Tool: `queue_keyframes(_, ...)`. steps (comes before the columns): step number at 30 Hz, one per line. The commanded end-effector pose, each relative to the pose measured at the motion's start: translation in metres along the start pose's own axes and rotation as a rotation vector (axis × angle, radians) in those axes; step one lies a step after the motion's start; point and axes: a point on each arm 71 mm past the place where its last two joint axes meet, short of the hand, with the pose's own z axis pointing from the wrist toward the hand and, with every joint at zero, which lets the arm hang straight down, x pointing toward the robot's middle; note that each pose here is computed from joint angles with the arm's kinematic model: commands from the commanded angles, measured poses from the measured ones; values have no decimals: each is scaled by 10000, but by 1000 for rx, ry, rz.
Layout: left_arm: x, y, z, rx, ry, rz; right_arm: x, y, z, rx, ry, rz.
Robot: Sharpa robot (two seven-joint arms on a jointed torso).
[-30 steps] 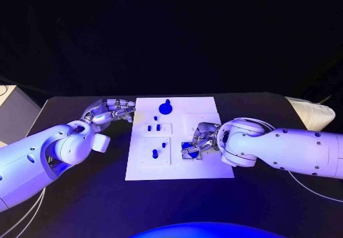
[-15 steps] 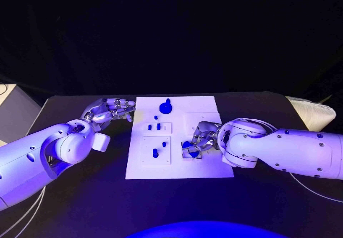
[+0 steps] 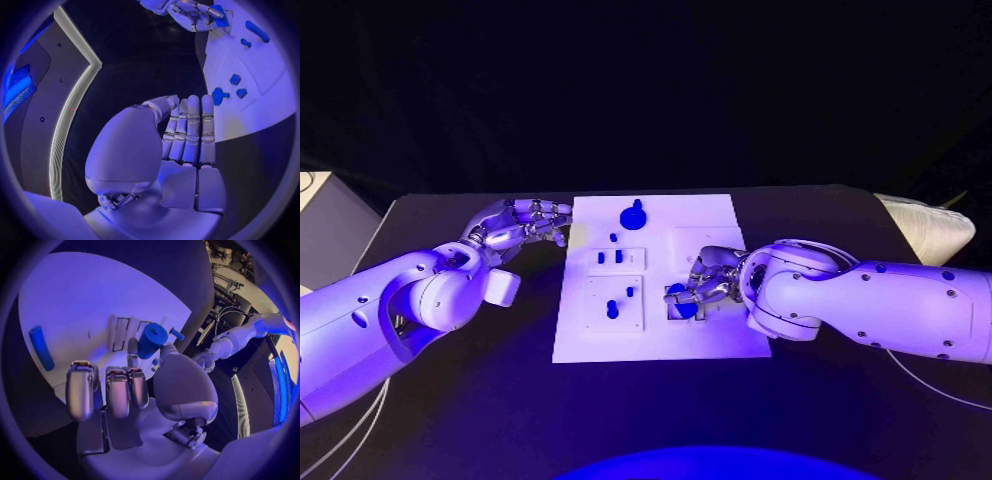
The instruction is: Assemble the parts on the task board
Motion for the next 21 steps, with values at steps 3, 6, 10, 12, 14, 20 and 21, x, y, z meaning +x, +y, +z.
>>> queue_keyframes(3,22,-7,0,2,19,-9,-3,8,7,-12,-6,-15)
queue_keyframes(6,22,-7,-1,1,20,-9,3,14,12,-13,0,-19)
queue_keyframes(10,23,-8,-2,1,20,-9,5,26,23,-14,0,-27)
queue_keyframes(12,24,-8,-2,1,20,-9,0,30,35,-15,-6,-35)
queue_keyframes(14,24,-8,-3,0,21,-9,-4,33,46,-14,-10,-42)
queue_keyframes(20,20,-9,-6,-1,20,-8,-6,47,81,-15,-20,-60)
queue_keyframes(21,19,-9,-7,-1,20,-8,-4,47,85,-15,-21,-62)
